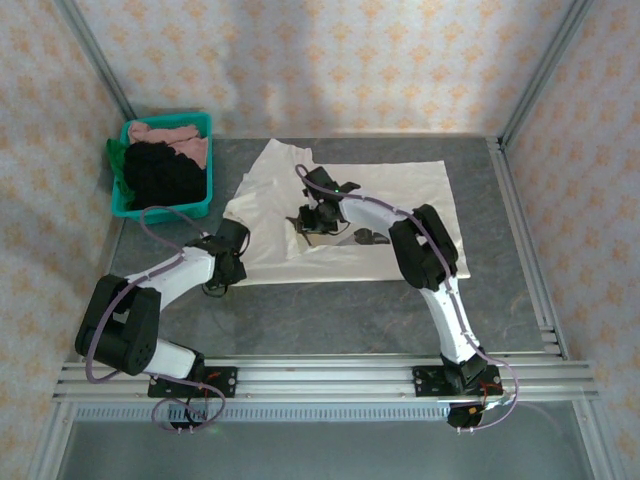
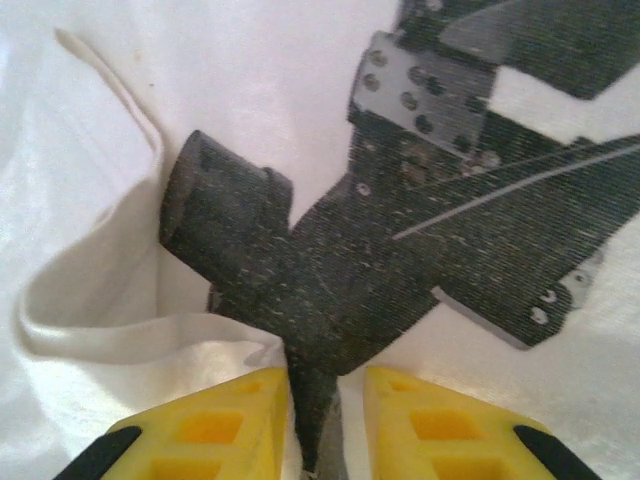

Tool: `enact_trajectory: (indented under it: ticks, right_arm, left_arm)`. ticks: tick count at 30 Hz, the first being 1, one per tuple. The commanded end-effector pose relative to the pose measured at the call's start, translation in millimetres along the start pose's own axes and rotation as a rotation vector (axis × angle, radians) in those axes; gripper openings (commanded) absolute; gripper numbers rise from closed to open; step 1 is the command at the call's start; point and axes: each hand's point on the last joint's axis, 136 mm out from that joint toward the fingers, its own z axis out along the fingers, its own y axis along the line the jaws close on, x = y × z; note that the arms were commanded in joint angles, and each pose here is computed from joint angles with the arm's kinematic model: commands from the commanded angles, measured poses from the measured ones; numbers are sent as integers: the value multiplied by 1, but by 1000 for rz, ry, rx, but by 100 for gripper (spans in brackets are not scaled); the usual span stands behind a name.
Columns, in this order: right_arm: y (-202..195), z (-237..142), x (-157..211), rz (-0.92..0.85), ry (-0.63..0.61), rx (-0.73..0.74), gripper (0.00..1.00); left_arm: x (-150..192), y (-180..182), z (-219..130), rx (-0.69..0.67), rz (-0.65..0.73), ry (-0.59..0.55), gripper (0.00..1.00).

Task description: Fold and stack the t-shirts

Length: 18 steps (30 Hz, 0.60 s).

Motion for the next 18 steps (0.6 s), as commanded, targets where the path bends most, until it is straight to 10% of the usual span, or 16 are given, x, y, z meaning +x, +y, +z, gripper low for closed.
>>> enact_trajectory:
  ticks: [1, 18]
  right_arm:
    - [12, -1, 3, -40, 14, -9, 27]
    - [19, 1, 6, -92, 8, 17, 35]
  left_arm:
    - [0, 8, 1, -24, -31, 0, 17]
    - [0, 9, 3, -23, -37, 9, 17]
